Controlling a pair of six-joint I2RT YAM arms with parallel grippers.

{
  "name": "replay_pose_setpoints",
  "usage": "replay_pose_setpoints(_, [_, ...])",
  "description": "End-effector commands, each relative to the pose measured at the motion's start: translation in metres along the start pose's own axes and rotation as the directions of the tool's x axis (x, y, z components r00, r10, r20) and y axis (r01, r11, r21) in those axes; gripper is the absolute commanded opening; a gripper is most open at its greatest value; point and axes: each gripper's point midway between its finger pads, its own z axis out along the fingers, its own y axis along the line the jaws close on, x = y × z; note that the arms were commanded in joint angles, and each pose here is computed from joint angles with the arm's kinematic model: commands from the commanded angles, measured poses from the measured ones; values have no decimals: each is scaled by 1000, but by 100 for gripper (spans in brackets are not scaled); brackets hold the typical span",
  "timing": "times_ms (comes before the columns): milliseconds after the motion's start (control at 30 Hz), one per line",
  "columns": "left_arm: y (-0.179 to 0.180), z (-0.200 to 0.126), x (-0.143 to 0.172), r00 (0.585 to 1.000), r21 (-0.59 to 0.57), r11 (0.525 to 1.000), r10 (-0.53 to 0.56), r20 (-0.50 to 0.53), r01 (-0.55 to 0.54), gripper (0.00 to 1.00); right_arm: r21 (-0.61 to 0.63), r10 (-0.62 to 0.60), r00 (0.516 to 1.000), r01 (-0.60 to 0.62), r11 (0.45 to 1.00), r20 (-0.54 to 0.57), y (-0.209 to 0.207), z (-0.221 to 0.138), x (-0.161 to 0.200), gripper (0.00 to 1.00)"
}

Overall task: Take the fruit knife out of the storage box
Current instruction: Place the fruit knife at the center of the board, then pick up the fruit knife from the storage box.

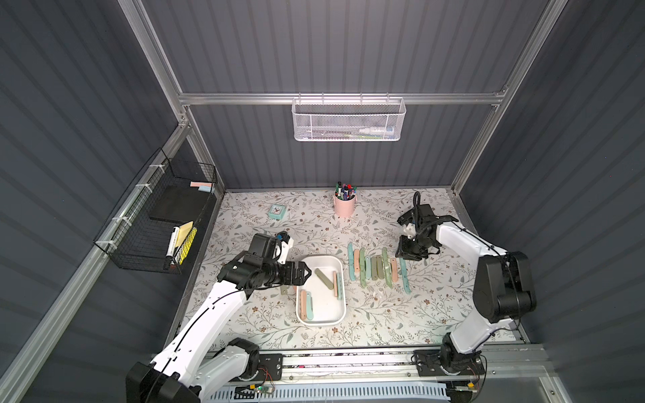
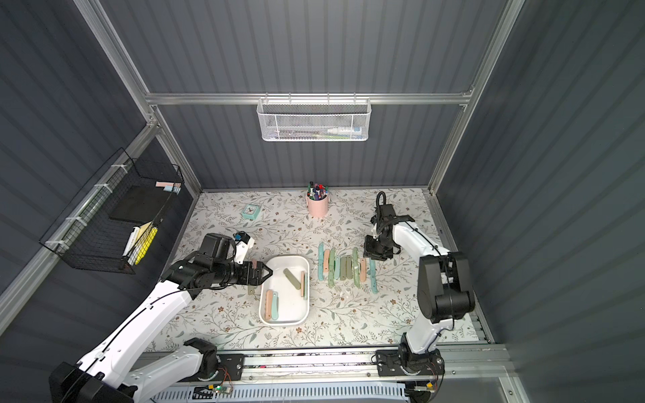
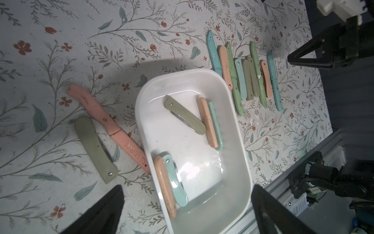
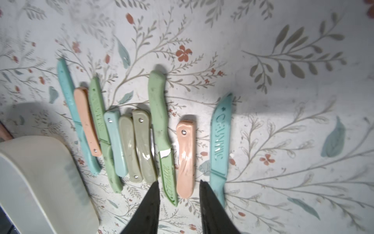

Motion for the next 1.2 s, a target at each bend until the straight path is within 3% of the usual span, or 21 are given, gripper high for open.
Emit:
replay_pose_setpoints(0, [12,2,4,1000,-66,998,-1,-19,0,99,-24,-68,992,71,997,111,33,-19,4,37])
replay_pose_setpoints(167, [27,1,4,999,-149,988,-28,-21,24,99,-13,-304,916,318,948,261,113,-44,31,41])
replay_pose_setpoints(300, [41,-3,4,998,-229,971,-65,6,64,99,-34,-433,854,461,887,290,165,-43,55,45])
replay_pose_setpoints(533, [50,-12,4,995,-284,953,-92,46,101,100,29,-621,773,623,782,130,223,6,95,51])
replay_pose_setpoints(733, [49,-17,4,994,-279,955,-88,61,102,99,138,-686,727,684,716,-40,245,56,115,52])
replay_pose_setpoints(1167, [46,-21,2,994,-267,959,-71,79,90,99,189,-660,724,690,699,-200,239,115,128,52])
